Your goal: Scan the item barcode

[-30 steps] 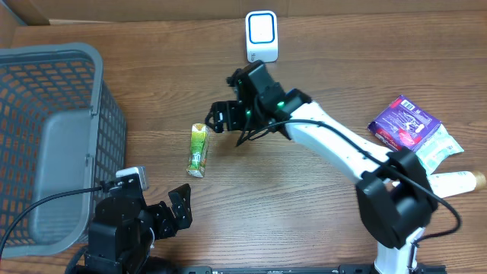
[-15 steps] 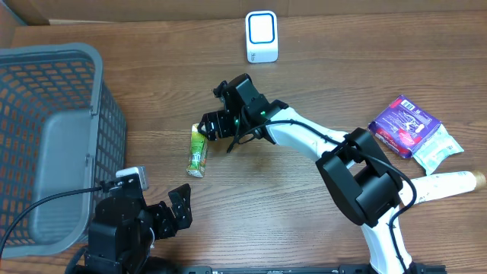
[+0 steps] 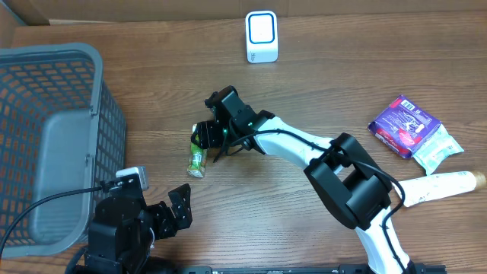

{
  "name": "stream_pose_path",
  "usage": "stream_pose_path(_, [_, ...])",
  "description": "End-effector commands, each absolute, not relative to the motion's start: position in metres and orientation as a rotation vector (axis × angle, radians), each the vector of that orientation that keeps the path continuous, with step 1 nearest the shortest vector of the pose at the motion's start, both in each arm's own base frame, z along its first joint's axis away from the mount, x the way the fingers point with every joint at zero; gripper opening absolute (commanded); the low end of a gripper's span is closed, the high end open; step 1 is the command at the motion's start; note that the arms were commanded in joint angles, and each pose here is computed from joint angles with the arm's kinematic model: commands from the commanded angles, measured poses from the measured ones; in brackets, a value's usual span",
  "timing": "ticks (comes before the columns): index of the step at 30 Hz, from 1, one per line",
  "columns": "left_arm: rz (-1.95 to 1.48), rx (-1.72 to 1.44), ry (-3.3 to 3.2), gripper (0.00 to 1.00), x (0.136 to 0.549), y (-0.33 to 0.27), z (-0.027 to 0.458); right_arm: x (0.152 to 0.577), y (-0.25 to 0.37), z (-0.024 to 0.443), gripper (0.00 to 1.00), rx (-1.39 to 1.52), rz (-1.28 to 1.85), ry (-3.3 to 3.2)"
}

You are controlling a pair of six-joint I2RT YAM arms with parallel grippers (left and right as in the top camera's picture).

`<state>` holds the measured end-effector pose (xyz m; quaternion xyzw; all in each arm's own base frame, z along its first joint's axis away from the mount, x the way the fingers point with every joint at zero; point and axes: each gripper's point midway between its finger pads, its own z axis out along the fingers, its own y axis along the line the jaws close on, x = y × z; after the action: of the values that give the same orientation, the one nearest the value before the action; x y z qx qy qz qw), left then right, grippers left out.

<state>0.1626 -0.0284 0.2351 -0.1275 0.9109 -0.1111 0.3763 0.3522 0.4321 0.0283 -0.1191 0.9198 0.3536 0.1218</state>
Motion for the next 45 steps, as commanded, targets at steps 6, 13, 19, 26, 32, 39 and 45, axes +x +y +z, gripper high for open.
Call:
stream_pose_path(6, [-0.272,-0.329,2.320,1.00,0.162,-0.026,0.236,0.372,0.410,0.019,0.28,-0.230,0.935,2.721])
stream_pose_path(13, [-0.272,-0.329,2.320,1.00,0.162,-0.026,0.236,0.374,0.362,0.042,0.25,-0.279,0.769,2.776])
stream_pose_path(19, [-0.272,-0.329,2.320,1.00,0.162,-0.026,0.236,0.375,0.272,0.060,0.27,-0.121,0.259,2.845])
stream_pose_path(26, [-0.272,-0.329,2.320,0.99,0.162,-0.026,0.236,0.349,0.227,0.052,0.32,-0.031,-0.004,2.964])
stream_pose_path(32, [-0.272,-0.329,2.320,0.99,0.162,-0.026,0.236,0.336,0.223,0.050,0.61,0.049,0.003,3.030])
stream_pose_path(39, [-0.272,-0.329,2.320,1.00,0.162,-0.026,0.236,0.310,0.220,0.050,0.59,0.013,0.110,3.187])
stream_pose_path(45, [-0.272,-0.329,2.320,1.00,0.162,-0.026,0.236,0.298,0.216,0.058,0.61,-0.084,0.091,3.240])
